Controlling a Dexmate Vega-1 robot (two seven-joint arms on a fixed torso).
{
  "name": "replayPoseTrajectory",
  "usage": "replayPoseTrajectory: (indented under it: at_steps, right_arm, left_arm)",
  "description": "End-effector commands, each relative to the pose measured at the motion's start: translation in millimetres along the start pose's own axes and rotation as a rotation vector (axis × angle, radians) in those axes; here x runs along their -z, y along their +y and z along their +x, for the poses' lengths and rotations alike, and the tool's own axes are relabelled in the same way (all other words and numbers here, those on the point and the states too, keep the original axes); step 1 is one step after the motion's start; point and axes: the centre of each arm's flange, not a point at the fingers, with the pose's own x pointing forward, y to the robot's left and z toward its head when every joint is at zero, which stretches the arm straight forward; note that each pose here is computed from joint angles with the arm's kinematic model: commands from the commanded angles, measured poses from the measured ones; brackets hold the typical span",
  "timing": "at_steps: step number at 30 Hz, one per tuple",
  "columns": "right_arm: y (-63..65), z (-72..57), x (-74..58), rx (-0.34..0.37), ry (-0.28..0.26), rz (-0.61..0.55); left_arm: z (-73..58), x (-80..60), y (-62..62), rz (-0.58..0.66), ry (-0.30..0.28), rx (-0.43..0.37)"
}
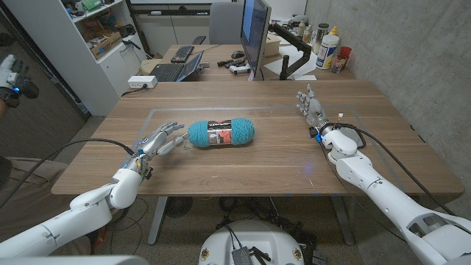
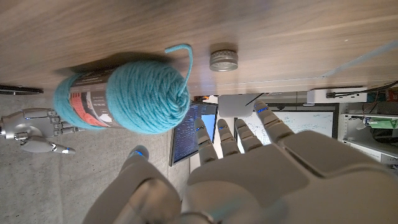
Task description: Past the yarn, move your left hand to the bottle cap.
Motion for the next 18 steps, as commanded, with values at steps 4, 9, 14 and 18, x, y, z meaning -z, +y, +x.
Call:
replayPoseTrajectory:
  at_steps: [4, 9, 14, 18]
  right_arm:
    - [-7.5, -0.5, 0.3, 0.011, 0.000, -0.004]
    - [-7.6, -0.7, 1.1, 0.010, 0.003, -0.006]
    - [-7.4, -1.2, 1.6, 0.016, 0.005, -0.005]
    - [-6.3, -1.5, 0.9, 0.017, 0.003, -0.007]
  left_arm:
    - [3.7, 9.6, 0.0, 0.028, 0.038, 0.019]
    - [5.2, 11.5, -2.2, 0.025, 0.041, 0.031]
    - [8.0, 14.3, -7.1, 0.026, 0.042, 0.052]
    - [8.6, 15.8, -10.4, 0.023, 0.040, 0.051]
